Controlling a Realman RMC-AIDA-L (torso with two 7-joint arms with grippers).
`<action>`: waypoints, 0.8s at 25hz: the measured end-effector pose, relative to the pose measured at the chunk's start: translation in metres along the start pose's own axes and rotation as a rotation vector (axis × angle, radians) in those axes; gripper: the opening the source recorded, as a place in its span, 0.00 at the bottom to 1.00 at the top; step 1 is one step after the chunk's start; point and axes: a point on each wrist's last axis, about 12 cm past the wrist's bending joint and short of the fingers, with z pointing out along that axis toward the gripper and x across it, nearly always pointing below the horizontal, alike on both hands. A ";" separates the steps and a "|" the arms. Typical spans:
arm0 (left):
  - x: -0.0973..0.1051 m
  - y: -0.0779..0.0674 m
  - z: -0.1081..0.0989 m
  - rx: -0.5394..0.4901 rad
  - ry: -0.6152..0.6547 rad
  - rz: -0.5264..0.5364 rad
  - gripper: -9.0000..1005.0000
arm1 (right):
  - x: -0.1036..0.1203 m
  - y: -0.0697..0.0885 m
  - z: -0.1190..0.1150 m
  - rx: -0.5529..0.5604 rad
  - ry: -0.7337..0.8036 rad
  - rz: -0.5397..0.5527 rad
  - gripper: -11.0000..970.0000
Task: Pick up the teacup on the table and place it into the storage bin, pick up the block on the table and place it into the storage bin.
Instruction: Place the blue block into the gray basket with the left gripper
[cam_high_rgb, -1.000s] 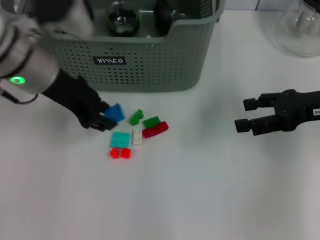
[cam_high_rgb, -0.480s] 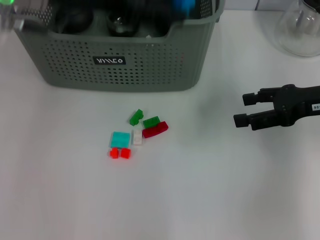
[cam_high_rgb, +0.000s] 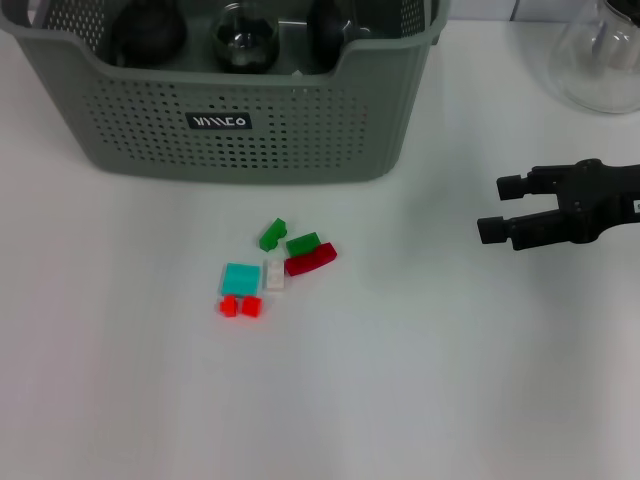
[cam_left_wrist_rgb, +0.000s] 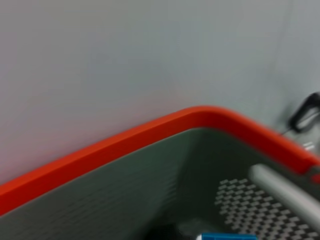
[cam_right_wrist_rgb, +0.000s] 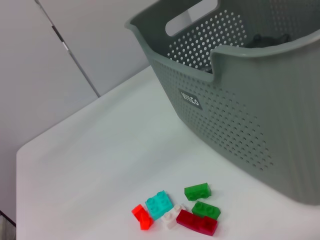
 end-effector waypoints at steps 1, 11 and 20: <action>-0.001 0.000 0.005 -0.031 0.017 0.001 0.41 | 0.000 0.000 0.000 0.002 0.001 -0.001 0.98; -0.006 -0.005 0.029 -0.179 0.074 0.041 0.49 | -0.004 -0.001 0.002 0.007 0.001 -0.011 0.98; -0.005 0.000 0.020 -0.186 0.063 0.040 0.68 | -0.006 -0.001 0.003 0.003 0.003 -0.016 0.98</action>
